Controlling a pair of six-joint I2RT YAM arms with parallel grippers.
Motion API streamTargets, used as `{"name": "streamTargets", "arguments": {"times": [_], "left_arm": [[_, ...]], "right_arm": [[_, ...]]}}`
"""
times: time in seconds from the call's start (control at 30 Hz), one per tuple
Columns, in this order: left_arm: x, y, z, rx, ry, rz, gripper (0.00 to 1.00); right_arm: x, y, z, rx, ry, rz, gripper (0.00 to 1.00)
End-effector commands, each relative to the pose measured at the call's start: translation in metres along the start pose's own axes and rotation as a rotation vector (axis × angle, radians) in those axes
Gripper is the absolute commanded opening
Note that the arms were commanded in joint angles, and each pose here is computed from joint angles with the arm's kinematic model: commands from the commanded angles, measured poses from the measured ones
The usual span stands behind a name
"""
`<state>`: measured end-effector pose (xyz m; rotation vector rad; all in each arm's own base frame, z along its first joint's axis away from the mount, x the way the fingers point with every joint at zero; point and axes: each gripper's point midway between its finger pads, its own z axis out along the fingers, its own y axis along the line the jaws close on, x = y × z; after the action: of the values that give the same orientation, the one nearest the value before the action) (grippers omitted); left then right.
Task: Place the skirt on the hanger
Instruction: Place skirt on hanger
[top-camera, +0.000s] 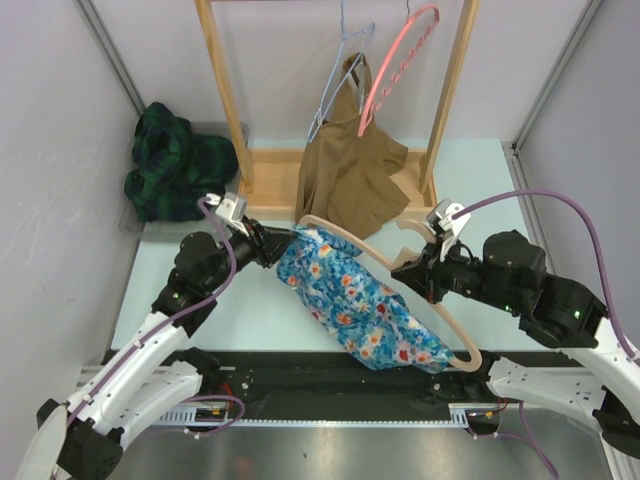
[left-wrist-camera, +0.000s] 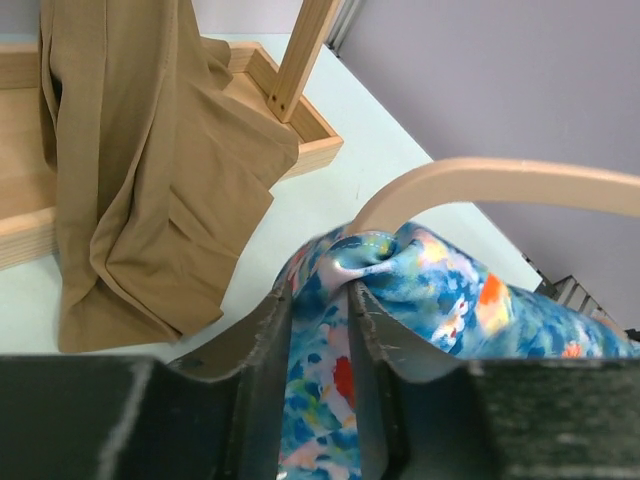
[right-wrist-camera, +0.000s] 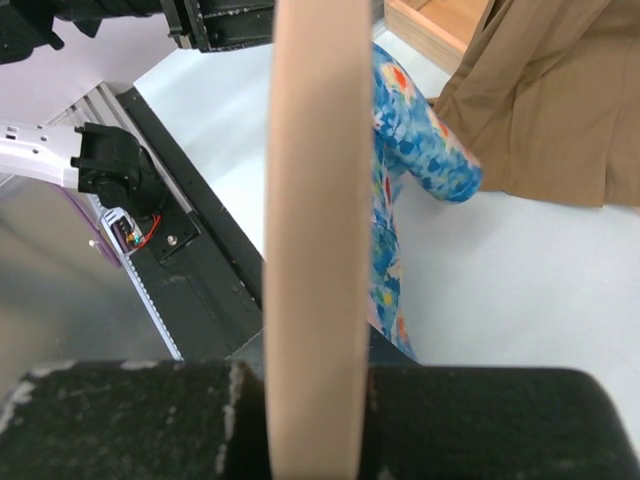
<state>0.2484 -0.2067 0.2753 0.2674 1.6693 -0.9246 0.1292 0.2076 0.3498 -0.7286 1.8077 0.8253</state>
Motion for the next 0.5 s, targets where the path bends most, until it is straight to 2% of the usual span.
{"name": "streamTargets", "arguments": {"times": [0.0,0.1,0.13,0.2,0.23,0.33,0.47], "left_arm": [[-0.035,-0.019,-0.001,0.049,-0.081,0.021,0.36],[-0.04,-0.024,-0.004,0.06,-0.086,0.025,0.52],[-0.046,-0.026,-0.007,0.061,-0.1,0.029,0.67],[-0.049,-0.024,-0.011,0.037,-0.107,0.035,0.79],[-0.054,-0.025,-0.014,0.03,-0.118,0.041,0.89],[-0.068,-0.027,-0.026,0.007,-0.155,0.065,1.0],[-0.08,-0.061,-0.037,0.165,-0.153,0.192,1.0]], "right_arm": [[-0.032,0.013,-0.005,-0.053,-0.099,0.002,0.0],[-0.031,0.015,0.001,-0.064,-0.087,0.006,0.0],[-0.032,0.015,0.002,-0.064,-0.089,0.005,0.0],[-0.033,0.015,0.004,-0.067,-0.09,0.002,0.0],[-0.035,0.016,0.004,-0.07,-0.098,0.001,0.0],[-0.036,0.018,0.005,-0.081,-0.104,-0.005,0.0],[-0.032,0.03,0.004,-0.156,-0.081,-0.025,0.0]]}}
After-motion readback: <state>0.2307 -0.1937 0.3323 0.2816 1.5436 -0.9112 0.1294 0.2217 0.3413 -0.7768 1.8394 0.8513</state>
